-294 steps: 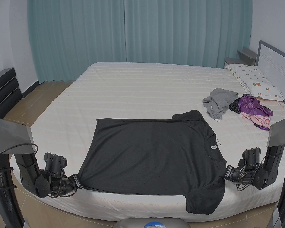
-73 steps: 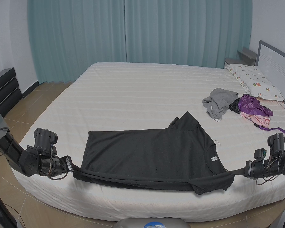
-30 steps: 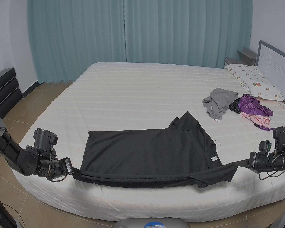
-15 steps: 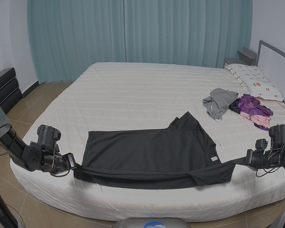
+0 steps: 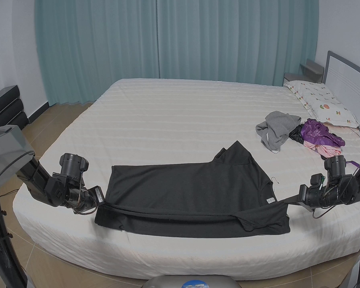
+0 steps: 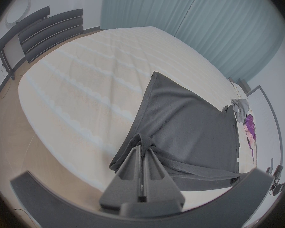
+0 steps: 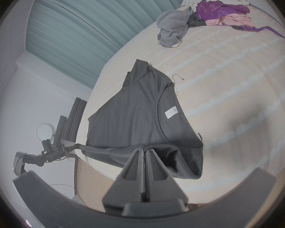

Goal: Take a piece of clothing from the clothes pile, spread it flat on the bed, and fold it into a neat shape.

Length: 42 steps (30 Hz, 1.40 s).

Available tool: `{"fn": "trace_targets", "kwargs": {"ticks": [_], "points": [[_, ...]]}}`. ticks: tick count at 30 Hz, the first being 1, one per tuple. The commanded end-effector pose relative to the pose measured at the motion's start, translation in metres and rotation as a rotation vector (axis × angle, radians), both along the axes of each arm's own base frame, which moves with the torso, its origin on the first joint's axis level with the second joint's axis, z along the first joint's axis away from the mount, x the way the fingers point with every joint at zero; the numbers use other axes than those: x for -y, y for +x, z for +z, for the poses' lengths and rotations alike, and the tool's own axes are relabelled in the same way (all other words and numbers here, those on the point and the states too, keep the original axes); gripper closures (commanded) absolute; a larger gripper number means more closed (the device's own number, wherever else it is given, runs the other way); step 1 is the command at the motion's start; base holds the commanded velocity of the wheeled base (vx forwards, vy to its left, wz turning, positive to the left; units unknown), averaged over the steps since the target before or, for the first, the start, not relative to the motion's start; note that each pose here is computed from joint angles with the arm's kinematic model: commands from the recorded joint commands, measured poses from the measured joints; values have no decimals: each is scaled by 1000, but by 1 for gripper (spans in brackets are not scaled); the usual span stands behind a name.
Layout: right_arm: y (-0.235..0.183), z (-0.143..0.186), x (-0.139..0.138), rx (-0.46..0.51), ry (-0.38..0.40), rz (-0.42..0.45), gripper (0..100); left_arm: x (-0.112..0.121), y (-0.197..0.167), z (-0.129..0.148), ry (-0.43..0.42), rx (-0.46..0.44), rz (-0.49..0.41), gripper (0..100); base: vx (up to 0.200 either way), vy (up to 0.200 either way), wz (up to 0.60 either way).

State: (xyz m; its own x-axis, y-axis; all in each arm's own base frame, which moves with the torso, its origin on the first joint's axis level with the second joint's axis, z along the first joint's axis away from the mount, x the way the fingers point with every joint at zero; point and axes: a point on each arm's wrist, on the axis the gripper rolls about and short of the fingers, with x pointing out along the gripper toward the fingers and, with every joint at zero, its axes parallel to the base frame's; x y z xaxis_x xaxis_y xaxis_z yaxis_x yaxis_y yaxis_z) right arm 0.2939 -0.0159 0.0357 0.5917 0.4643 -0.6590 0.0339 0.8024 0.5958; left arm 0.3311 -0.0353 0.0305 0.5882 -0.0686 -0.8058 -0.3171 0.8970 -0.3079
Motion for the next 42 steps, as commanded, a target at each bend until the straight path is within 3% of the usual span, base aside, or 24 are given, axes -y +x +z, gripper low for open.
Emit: {"fn": "trace_targets", "kwargs": {"ticks": [1, 12, 13, 14, 15, 22, 27, 32, 35, 42], "points": [[15, -20, 1, -48, 12, -9, 100, 2, 15, -19, -4, -30, 10, 100, 0, 0, 0], [33, -36, -2, -72, 22, -5, 100, 4, 36, -33, -27, -27, 45, 100, 0, 0, 0], [35, -38, -3, -74, 22, -3, 0, 4, 36, -34, -32, -27, 51, 100, 0, 0, 0], [35, -38, -3, -74, 22, -3, 0, 4, 36, -34, -32, -27, 51, 100, 0, 0, 0], [36, -40, -3, -78, 23, -4, 0, 4, 38, -35, -35, -28, 56, 0, 0, 0, 0], [37, -33, -2, -64, 43, -29, 0, 3, 38, -31, -56, -16, 81, 0, 0, 0, 0], [25, -23, -1, -67, 58, -48, 0, -1, 35, -12, -74, 29, 101, 0, 0, 0, 0], [10, -17, -3, -82, 96, -81, 0, 0, 32, 4, -166, 64, 197, 0, 0, 0, 0], [4, -18, -4, -65, 104, -88, 0, 0, 32, 4, -189, 65, 219, 0, 67, 0, 0], [-5, -27, -7, -57, 108, -85, 0, 8, 17, -8, -197, -11, 180, 0, 143, 0, 0]]}}
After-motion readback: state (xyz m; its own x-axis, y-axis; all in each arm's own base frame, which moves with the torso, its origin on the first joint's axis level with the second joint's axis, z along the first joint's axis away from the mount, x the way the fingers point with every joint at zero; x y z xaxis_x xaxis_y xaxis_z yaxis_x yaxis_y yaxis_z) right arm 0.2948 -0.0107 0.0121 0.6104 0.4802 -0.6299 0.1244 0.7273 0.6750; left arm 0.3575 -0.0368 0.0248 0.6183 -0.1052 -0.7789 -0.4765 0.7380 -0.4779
